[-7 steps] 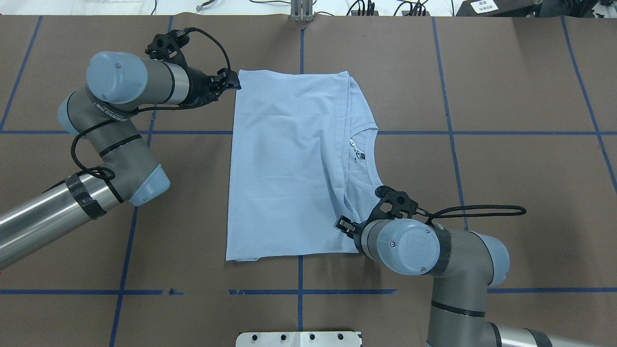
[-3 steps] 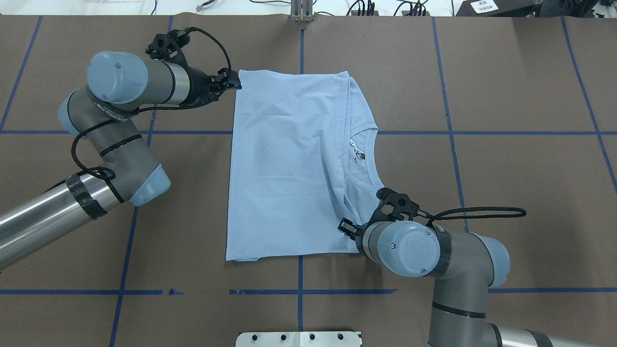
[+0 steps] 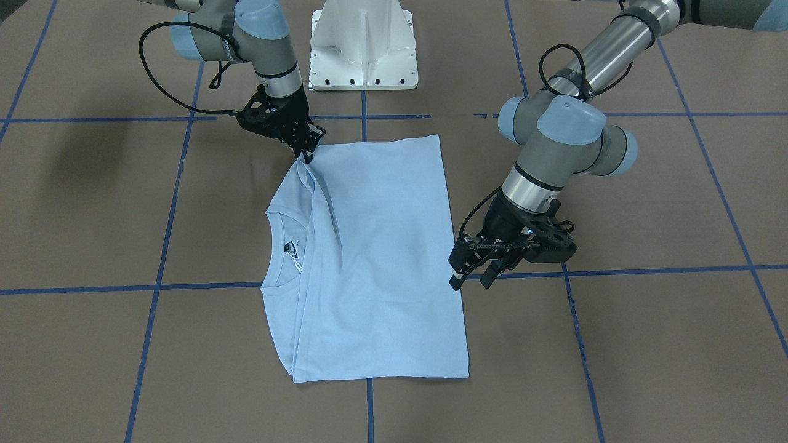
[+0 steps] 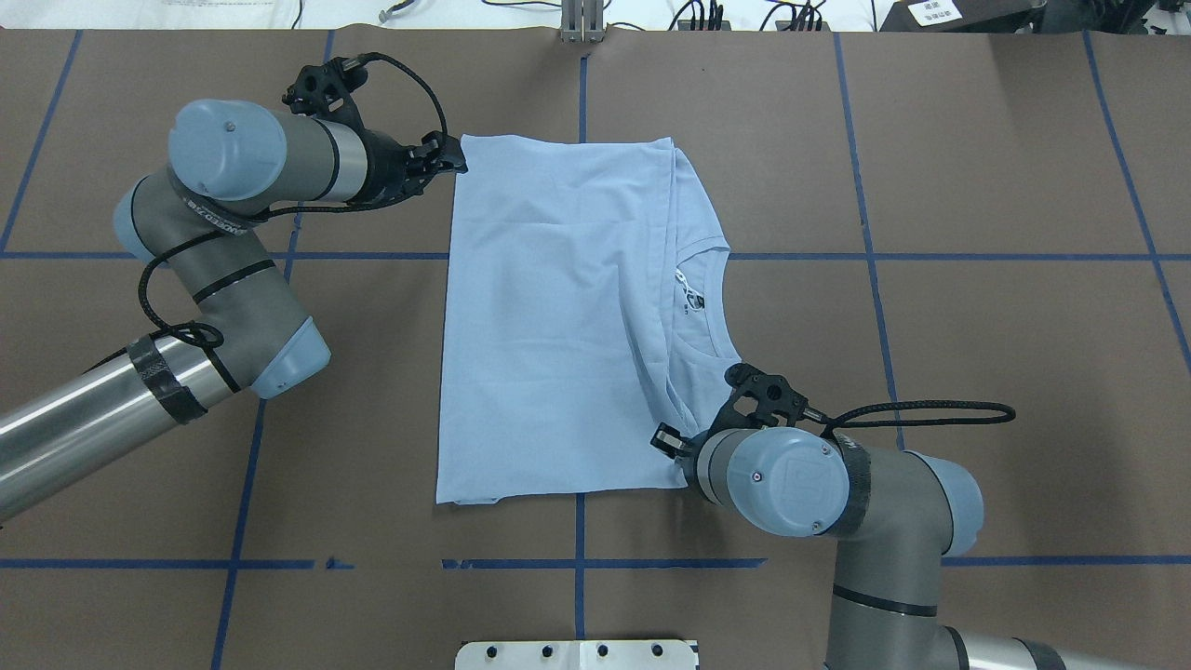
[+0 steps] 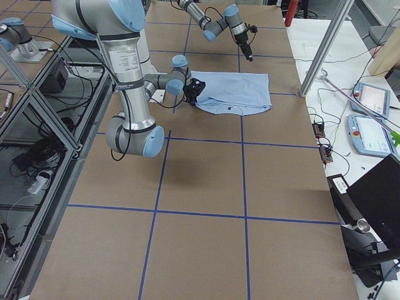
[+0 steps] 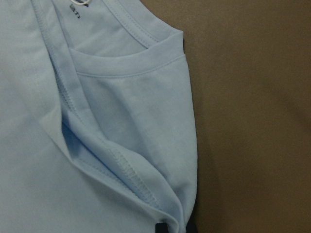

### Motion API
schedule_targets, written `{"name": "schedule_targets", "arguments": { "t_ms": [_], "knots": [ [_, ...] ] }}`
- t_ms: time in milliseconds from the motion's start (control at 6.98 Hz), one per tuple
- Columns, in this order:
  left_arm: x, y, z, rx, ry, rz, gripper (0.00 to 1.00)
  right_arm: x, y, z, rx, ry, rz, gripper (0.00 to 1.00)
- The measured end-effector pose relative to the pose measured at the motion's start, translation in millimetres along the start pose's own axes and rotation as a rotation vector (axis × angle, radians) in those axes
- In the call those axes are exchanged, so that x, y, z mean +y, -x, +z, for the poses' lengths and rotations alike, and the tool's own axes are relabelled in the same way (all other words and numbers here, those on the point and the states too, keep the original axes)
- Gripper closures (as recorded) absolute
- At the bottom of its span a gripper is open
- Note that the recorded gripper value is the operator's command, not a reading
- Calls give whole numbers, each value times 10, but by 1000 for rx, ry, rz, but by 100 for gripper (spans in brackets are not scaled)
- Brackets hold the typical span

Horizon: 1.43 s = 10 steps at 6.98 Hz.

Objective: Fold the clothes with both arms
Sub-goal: 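Move the right gripper to the near collar corner while the left holds the far corner, then move the left gripper to the shirt's near corner while the right gripper holds its corner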

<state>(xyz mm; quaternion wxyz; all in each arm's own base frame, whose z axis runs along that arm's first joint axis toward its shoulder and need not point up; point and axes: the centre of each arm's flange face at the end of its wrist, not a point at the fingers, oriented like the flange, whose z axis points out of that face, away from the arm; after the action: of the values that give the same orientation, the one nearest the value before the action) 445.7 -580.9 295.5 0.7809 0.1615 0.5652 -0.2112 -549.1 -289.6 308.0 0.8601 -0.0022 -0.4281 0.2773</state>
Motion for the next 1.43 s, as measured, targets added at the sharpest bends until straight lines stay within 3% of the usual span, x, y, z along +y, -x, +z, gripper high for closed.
{"name": "schedule_targets", "arguments": {
  "t_ms": [430,717,1003,1433],
  "knots": [
    [48,-22,-2,4,6,-17,26,-20,37,-185,-31,9,11,100],
    [404,-135,-162,43,48,-113,26,-70,-64,-432,-58,22,13,100],
    [1306,-40,-659,87,139,-215,26,-98,-161,-553,-66,29,24,100],
    [2852,293,-1067,-32,214,-350,29,-91,-173,-568,-68,32,36,100]
  ]
}}
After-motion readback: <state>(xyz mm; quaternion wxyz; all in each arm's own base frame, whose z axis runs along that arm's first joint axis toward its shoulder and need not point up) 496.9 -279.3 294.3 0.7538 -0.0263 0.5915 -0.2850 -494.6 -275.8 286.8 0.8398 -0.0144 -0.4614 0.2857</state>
